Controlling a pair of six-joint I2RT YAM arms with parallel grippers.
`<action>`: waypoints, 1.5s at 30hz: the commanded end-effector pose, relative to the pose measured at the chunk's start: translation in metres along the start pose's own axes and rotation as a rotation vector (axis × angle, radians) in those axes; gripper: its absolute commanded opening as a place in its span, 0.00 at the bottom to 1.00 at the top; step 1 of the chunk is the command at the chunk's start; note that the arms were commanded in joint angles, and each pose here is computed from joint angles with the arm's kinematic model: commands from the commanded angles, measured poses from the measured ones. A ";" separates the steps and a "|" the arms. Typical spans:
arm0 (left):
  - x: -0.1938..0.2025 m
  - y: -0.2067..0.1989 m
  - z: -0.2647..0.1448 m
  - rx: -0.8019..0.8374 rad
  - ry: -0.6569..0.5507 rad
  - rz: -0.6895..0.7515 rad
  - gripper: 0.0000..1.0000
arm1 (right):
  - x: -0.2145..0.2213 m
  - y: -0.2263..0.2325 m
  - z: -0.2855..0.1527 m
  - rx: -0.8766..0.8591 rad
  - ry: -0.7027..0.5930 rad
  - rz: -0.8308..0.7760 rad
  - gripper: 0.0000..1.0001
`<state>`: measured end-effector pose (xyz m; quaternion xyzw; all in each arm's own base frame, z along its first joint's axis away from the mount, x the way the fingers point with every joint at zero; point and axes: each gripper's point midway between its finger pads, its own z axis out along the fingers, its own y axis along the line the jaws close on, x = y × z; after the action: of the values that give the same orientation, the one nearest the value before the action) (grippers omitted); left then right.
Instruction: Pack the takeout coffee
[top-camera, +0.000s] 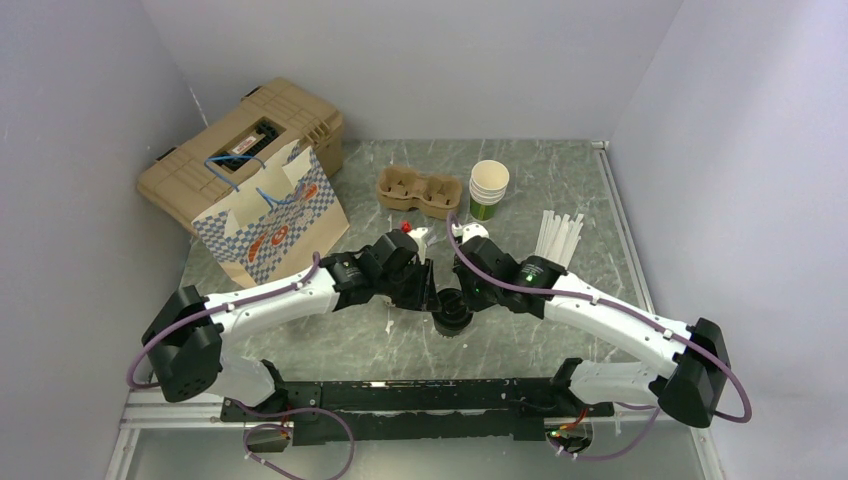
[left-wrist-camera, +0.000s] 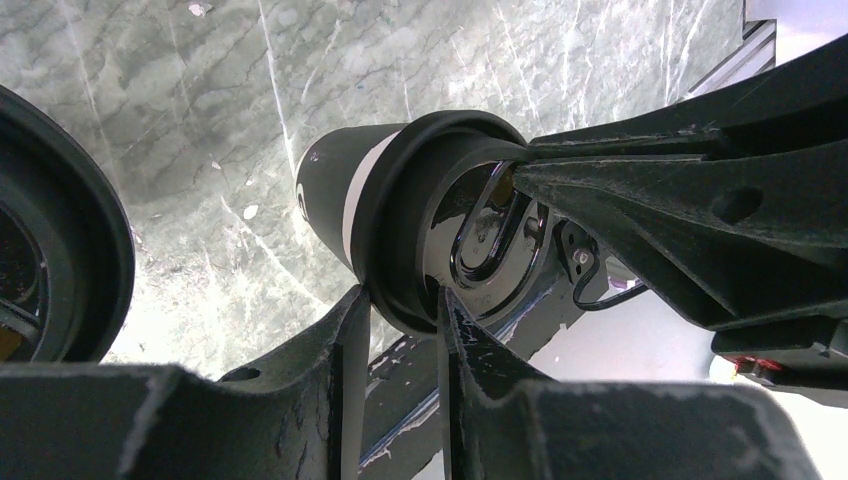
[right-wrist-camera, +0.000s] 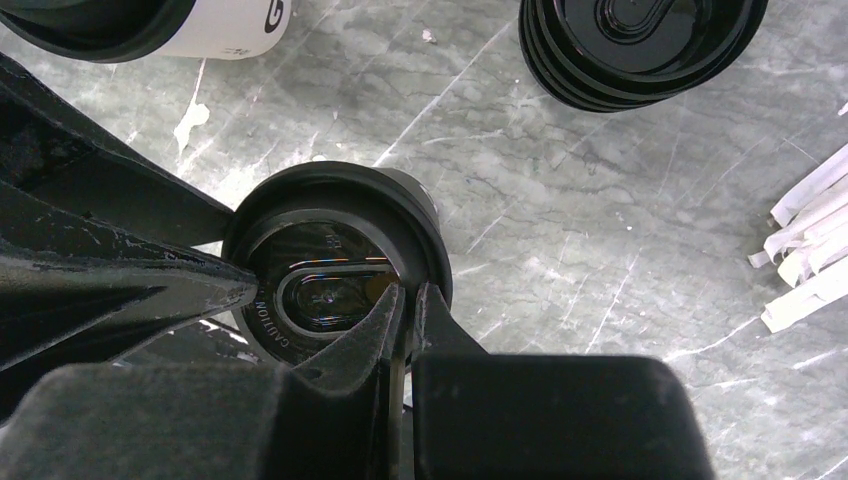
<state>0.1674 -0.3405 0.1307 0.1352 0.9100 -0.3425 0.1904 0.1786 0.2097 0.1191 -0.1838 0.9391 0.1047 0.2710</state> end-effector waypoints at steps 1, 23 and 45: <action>0.051 0.040 0.022 -0.127 0.163 -0.003 0.00 | 0.074 0.000 0.021 0.014 0.283 -0.002 0.00; 0.125 0.091 0.051 -0.366 0.316 -0.027 0.00 | 0.097 0.000 0.026 0.057 0.317 0.011 0.00; 0.104 0.072 0.034 -0.364 0.254 0.043 0.00 | 0.056 0.013 0.005 0.039 0.199 0.031 0.00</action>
<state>0.1718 -0.3620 0.1185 0.0764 0.9148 -0.3209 0.2330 0.1849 0.1947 0.1231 -0.1607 0.9373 0.0355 0.3073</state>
